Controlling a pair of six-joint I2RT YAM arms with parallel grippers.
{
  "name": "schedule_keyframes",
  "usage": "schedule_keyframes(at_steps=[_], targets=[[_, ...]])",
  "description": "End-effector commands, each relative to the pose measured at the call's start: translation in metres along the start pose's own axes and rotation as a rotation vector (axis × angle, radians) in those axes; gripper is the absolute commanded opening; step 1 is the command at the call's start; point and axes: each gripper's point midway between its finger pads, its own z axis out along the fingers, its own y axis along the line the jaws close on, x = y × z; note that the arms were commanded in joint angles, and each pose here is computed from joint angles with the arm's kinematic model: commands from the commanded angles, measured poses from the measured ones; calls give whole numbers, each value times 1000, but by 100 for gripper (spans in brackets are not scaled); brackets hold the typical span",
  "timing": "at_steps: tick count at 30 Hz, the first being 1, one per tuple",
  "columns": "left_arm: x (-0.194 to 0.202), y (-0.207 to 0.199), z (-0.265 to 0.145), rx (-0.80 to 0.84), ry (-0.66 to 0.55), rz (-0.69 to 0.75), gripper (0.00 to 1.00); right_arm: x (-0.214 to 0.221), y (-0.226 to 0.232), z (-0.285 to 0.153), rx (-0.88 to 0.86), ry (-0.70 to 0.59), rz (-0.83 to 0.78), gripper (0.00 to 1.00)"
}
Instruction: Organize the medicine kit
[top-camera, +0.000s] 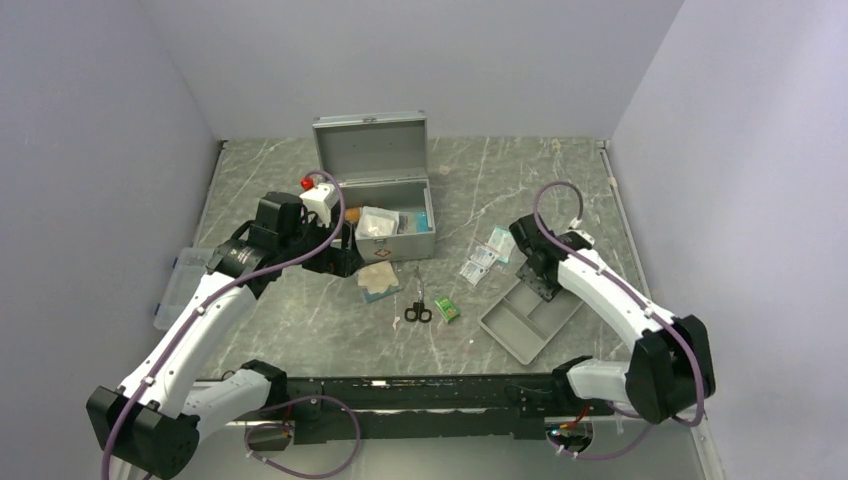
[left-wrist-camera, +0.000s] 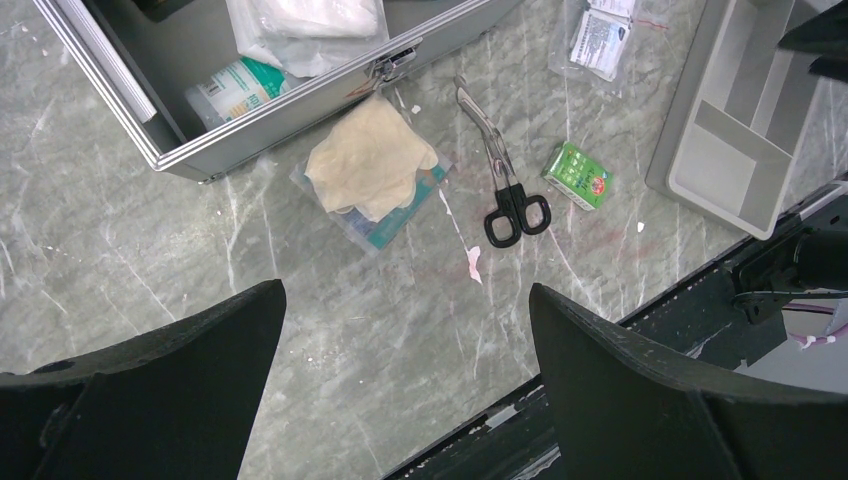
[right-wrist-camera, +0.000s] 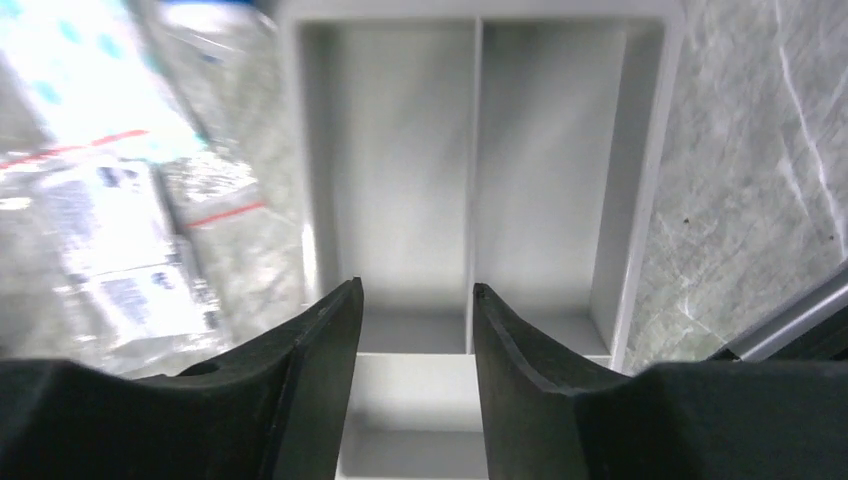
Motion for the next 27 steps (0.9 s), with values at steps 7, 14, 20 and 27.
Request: schedule_keyframes(at_steps=[7,14,20,27], targets=[[0,-1,3,7,2,2,99,-68,48,-43,-125,-166,-122,51],[0,-1,3,5,1,3,99,-50,112,-41,-333,-65,-240,53],[0,0,3,2,1,2,99,-23,138,-33,-411,3,-257,55],[0,0,2,-1,-2,4,99,11,161,-16,-383,52,-316,55]])
